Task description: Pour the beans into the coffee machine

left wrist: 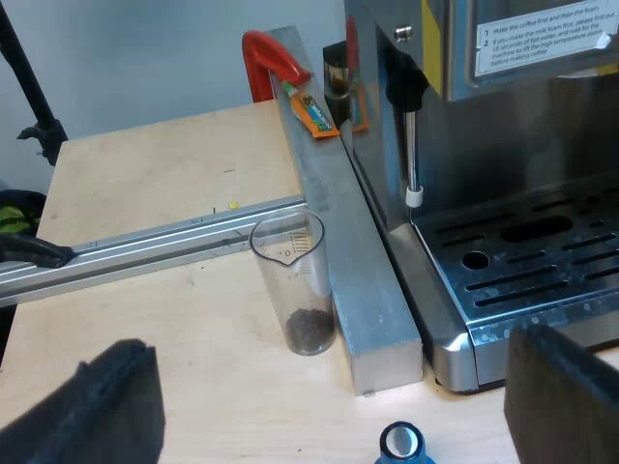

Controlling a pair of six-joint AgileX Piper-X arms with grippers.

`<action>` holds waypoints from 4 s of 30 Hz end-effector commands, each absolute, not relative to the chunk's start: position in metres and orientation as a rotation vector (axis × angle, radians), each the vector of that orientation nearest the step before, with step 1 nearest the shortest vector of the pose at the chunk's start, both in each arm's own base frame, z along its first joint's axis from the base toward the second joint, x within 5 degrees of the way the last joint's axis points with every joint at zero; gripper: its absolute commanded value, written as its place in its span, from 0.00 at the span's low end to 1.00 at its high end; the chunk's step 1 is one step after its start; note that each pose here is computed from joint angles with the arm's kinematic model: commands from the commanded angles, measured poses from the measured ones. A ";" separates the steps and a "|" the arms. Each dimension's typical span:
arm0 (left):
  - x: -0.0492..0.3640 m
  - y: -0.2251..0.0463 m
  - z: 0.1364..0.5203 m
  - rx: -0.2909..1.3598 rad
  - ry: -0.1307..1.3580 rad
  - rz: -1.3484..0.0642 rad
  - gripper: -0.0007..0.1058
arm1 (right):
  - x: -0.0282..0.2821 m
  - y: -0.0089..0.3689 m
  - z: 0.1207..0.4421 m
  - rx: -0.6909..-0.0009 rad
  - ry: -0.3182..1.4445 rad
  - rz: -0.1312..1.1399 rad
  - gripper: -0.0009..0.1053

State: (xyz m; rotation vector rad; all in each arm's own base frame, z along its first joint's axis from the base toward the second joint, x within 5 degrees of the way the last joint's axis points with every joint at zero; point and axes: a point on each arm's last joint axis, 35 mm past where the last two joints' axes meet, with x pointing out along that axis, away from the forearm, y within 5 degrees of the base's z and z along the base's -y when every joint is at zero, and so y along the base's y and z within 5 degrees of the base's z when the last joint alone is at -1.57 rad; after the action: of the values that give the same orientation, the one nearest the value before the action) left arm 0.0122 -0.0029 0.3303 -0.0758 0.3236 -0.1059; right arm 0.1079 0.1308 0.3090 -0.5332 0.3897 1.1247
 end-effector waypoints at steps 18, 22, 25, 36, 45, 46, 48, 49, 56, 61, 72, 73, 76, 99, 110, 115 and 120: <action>0.012 -0.003 0.333 -0.085 0.311 -0.108 0.70 | 0.122 0.223 0.273 -0.529 0.249 1.071 0.77; 0.012 -0.003 0.333 -0.085 0.311 -0.108 0.70 | 0.129 0.236 0.265 -0.483 0.243 1.044 0.77; 0.012 -0.003 0.333 -0.085 0.311 -0.106 0.70 | 0.133 0.243 0.259 -0.483 0.234 1.021 0.77; 0.024 -0.003 0.319 -0.084 0.330 -0.100 0.70 | 0.136 0.249 0.253 -0.476 0.224 1.020 0.77; 0.028 -0.003 0.323 -0.081 0.266 -0.079 0.70 | 0.139 0.249 0.256 -0.471 0.198 0.956 0.77; 0.030 -0.003 0.320 -0.081 0.274 -0.079 0.70 | 0.139 0.249 0.258 -0.464 0.187 0.951 0.77; 0.034 -0.003 0.313 -0.081 0.293 -0.078 0.70 | 0.139 0.250 0.260 -0.449 0.165 0.950 0.77; 0.037 -0.003 0.307 -0.081 0.306 -0.077 0.70 | 0.140 0.250 0.262 -0.442 0.154 0.949 0.77; 0.051 -0.004 0.290 -0.080 0.292 -0.070 0.70 | 0.140 0.250 0.262 -0.439 0.150 0.948 0.77; 0.070 -0.003 0.263 -0.116 0.405 -0.013 0.70 | 0.140 0.250 0.262 -0.439 0.150 0.948 0.77; 0.127 -0.008 0.239 -0.117 0.583 -0.043 0.70 | 0.140 0.250 0.262 -0.439 0.150 0.948 0.77; 0.130 -0.009 0.237 -0.122 0.591 -0.060 0.70 | 0.140 0.250 0.262 -0.439 0.150 0.948 0.77; 0.144 -0.010 0.228 -0.127 0.583 -0.069 0.70 | 0.140 0.250 0.262 -0.440 0.152 0.948 0.77; 0.180 0.012 0.187 -0.087 0.358 -0.149 0.70 | 0.140 0.250 0.261 -0.443 0.156 0.949 0.77; 0.194 0.012 0.177 -0.092 0.327 -0.184 0.70 | 0.140 0.250 0.261 -0.443 0.156 0.949 0.77; 0.199 0.012 0.172 -0.097 0.318 -0.210 0.70 | 0.140 0.250 0.261 -0.443 0.156 0.949 0.77; 0.209 0.013 0.160 -0.097 0.316 -0.210 0.70 | 0.140 0.250 0.261 -0.443 0.156 0.949 0.77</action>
State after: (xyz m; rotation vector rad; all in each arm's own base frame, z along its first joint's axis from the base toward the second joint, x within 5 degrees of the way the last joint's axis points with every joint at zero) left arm 0.2067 0.0140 0.1564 -0.0969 0.3536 -0.1983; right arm 0.1398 0.2502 0.2597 -0.4453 0.1665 0.9533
